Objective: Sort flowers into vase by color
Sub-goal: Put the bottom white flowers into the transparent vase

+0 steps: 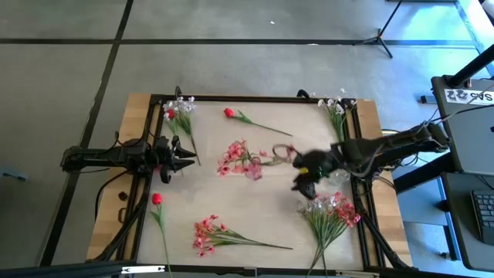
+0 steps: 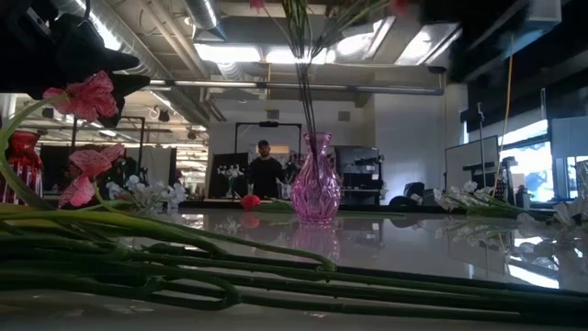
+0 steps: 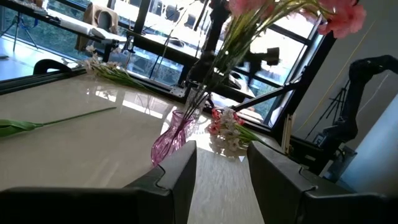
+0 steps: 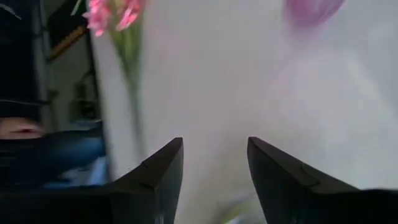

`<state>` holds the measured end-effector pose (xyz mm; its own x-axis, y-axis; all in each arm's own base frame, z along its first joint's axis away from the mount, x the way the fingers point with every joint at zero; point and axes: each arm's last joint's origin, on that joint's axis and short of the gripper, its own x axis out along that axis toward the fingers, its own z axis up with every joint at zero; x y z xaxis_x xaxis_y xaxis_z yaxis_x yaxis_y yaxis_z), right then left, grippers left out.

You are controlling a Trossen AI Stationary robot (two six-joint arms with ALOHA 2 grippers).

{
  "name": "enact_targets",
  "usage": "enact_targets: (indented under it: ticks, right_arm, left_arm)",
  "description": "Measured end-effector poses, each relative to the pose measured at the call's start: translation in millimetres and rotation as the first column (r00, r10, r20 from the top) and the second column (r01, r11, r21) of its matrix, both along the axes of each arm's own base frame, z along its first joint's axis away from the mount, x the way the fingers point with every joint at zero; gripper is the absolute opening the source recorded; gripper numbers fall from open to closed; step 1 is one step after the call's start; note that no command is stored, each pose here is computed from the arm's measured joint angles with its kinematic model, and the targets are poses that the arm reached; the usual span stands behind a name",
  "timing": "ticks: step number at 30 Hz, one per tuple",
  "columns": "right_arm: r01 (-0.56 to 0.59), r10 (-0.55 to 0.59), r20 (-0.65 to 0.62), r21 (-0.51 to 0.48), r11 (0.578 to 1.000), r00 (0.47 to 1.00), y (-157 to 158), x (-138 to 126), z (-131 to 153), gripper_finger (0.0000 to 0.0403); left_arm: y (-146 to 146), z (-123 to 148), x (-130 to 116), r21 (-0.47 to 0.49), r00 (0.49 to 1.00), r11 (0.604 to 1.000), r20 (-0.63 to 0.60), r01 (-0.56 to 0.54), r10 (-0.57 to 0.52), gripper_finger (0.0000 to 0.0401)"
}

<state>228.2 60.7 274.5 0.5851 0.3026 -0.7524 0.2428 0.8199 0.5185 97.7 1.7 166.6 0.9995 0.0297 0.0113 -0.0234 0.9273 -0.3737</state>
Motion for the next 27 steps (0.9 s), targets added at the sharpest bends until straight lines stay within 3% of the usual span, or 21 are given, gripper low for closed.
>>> enact_targets:
  ticks: [5, 10, 20, 27]
  right_arm:
    - [0.206, -0.168, -0.184, 0.215, 0.955, 0.969, 48, -17, -2, 0.0179]
    - [0.404, -0.296, -0.371, 0.256, 0.878, 0.880, 81, -36, -11, 0.0179]
    - [0.634, -0.447, -0.590, 0.147, 0.759, 0.672, 119, -57, -37, 0.0179]
    - [0.700, -0.572, -0.622, -0.054, 0.712, 0.534, 119, -44, -71, 0.0179]
  left_arm:
    - [0, 0, 0, 0.000, 1.000, 1.000, 0.000, 0.000, 0.000, 0.0141]
    - [0, 0, 0, 0.000, 1.000, 1.000, 0.001, 0.000, 0.000, 0.0141]
    - [0, 0, 0, 0.000, 1.000, 1.000, 0.000, 0.001, -0.001, 0.0141]
    - [0, 0, 0, 0.000, 1.000, 1.000, 0.000, 0.001, -0.001, 0.0141]
